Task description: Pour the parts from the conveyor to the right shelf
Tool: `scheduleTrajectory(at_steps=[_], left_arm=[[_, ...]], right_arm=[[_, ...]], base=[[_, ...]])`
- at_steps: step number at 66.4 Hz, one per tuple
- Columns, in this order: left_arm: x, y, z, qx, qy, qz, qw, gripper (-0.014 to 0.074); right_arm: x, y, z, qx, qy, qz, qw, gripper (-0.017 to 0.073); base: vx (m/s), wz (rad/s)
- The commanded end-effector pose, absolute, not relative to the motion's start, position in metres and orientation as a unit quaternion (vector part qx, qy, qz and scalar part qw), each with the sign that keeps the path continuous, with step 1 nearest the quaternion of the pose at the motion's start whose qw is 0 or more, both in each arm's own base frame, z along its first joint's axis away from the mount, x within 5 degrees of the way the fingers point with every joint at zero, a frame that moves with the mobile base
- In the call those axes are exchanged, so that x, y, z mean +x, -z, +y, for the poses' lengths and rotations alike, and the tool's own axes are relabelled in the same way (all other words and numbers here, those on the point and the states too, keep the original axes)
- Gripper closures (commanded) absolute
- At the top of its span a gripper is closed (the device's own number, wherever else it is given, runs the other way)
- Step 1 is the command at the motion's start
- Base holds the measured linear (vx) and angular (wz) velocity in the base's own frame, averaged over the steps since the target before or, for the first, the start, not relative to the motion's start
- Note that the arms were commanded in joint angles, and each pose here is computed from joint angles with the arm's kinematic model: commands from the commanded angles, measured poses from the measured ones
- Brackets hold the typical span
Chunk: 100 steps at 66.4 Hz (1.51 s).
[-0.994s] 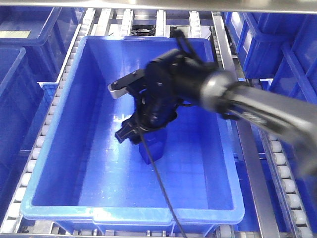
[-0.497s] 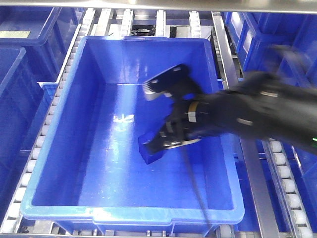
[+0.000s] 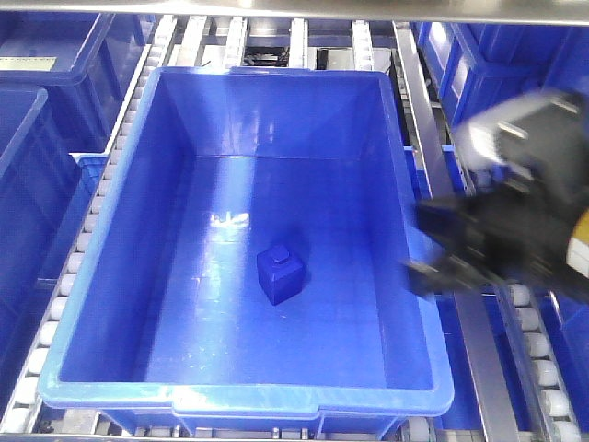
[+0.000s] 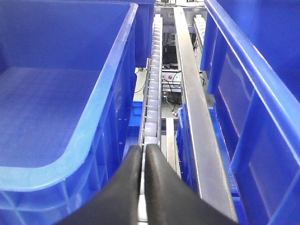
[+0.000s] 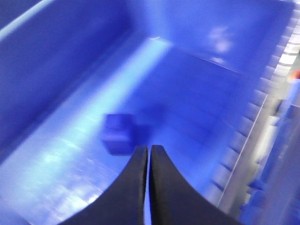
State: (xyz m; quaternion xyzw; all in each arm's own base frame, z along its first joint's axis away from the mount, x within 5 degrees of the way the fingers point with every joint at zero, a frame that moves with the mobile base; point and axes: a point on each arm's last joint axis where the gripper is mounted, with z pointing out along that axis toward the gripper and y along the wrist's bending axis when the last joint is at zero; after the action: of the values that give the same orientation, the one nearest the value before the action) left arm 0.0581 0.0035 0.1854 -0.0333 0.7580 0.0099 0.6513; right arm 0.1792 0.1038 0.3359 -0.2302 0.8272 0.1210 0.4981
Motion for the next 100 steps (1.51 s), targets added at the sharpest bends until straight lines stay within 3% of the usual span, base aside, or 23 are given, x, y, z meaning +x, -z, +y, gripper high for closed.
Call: scheduleTrajectory(at_steps=[1,33,52,83,92,100], left_arm=[[0.059,-0.198,0.003,-0.037,-0.004,0.732,0.680,0.0600],[0.059,-0.198,0.003,-0.037,-0.004,0.732,0.680,0.0600],[0.059,-0.198,0.003,-0.037,-0.004,0.732,0.680,0.0600],[0.059,-0.198,0.003,-0.037,-0.004,0.732,0.680,0.0600],[0.059,-0.198,0.003,-0.037,-0.004,0.732,0.680,0.0600],[0.059,-0.198,0.003,-0.037,-0.004,0.732,0.680,0.0600]], right_arm=[[0.166,-0.347,0.091,-0.211,-0.129,0.796,0.552,0.0564],[0.107,-0.260,0.058,-0.158,-0.172,0.802,0.549,0.0564],[0.073,-0.219,0.038,-0.148,-0.175,0.774,0.590,0.0564],[0.054,-0.198,0.007,-0.015,-0.075,0.721,0.689,0.0564],[0.055,-0.199,0.003,-0.041,-0.007,0.713,0.700,0.0564],[0.056,-0.198,0.003,-0.122,0.081,0.685,0.713,0.0564]], base=[[0.00,0.00],[0.00,0.00],[0.00,0.00],[0.00,0.00],[0.00,0.00],[0.00,0.00]])
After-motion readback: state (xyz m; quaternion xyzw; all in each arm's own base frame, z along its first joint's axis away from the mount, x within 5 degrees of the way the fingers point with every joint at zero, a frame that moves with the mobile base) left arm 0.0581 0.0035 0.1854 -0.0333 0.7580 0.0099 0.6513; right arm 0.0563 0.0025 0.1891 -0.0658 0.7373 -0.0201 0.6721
